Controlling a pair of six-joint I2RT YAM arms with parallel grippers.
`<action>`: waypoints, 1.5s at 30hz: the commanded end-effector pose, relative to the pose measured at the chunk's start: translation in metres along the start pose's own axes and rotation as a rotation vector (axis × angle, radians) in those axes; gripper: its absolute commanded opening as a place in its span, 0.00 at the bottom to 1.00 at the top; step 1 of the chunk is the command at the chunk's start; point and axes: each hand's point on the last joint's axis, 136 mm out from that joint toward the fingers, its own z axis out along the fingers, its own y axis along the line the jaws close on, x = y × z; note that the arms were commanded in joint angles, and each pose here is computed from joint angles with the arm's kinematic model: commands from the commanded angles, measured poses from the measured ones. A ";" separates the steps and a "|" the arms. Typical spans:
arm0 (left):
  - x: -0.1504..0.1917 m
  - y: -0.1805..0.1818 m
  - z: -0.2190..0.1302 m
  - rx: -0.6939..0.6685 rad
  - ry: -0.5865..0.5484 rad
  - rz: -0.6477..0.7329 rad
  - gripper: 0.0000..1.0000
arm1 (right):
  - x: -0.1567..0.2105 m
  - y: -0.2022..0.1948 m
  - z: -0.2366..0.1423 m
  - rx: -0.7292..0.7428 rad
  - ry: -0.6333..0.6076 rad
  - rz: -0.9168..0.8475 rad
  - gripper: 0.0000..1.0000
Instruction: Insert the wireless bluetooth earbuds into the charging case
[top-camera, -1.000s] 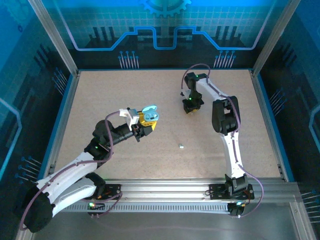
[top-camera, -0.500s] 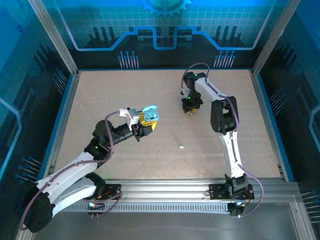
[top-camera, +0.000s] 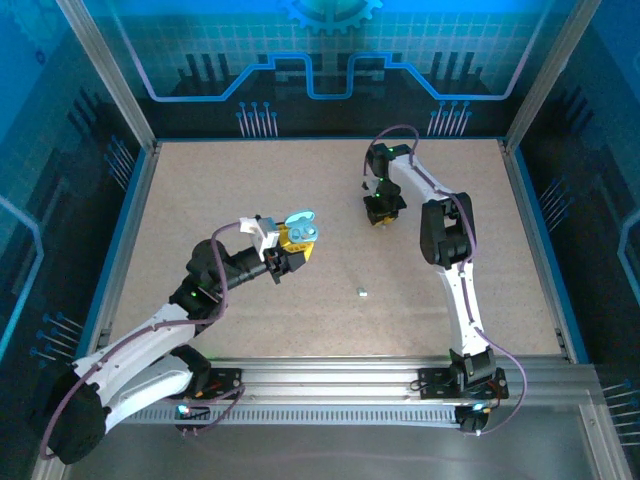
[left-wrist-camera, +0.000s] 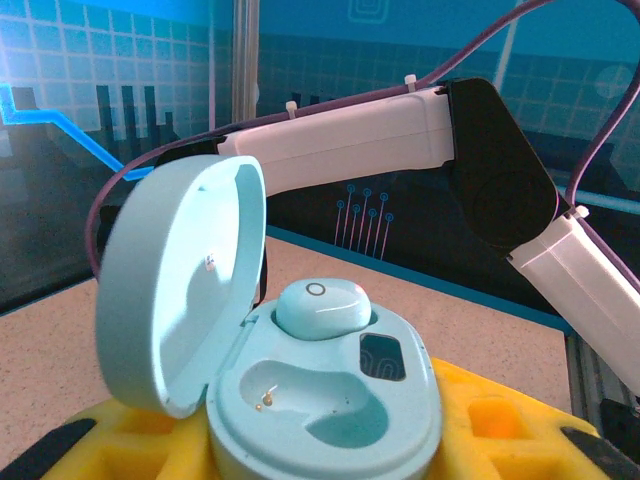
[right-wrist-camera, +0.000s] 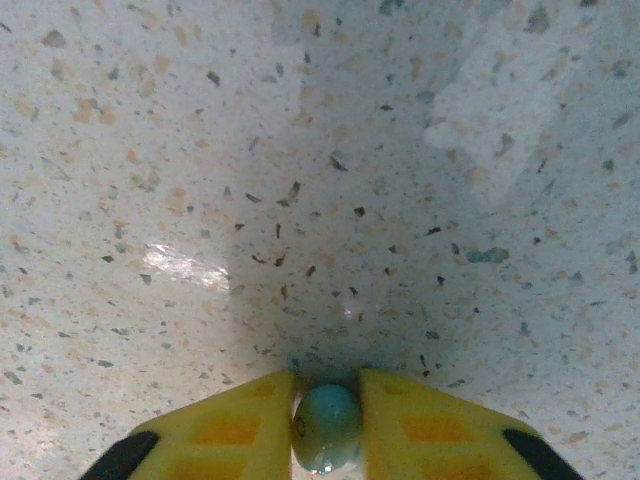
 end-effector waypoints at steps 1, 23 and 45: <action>-0.008 0.001 0.002 -0.012 -0.019 0.025 0.34 | 0.014 0.006 0.004 0.016 0.063 0.005 0.19; 0.006 0.031 0.021 -0.110 -0.022 0.058 0.34 | 0.105 0.164 -0.300 -1.099 -0.490 -0.096 0.19; -0.003 0.018 0.054 -0.094 -0.120 0.153 0.35 | 0.137 0.205 -0.315 -1.234 -0.404 -0.185 0.20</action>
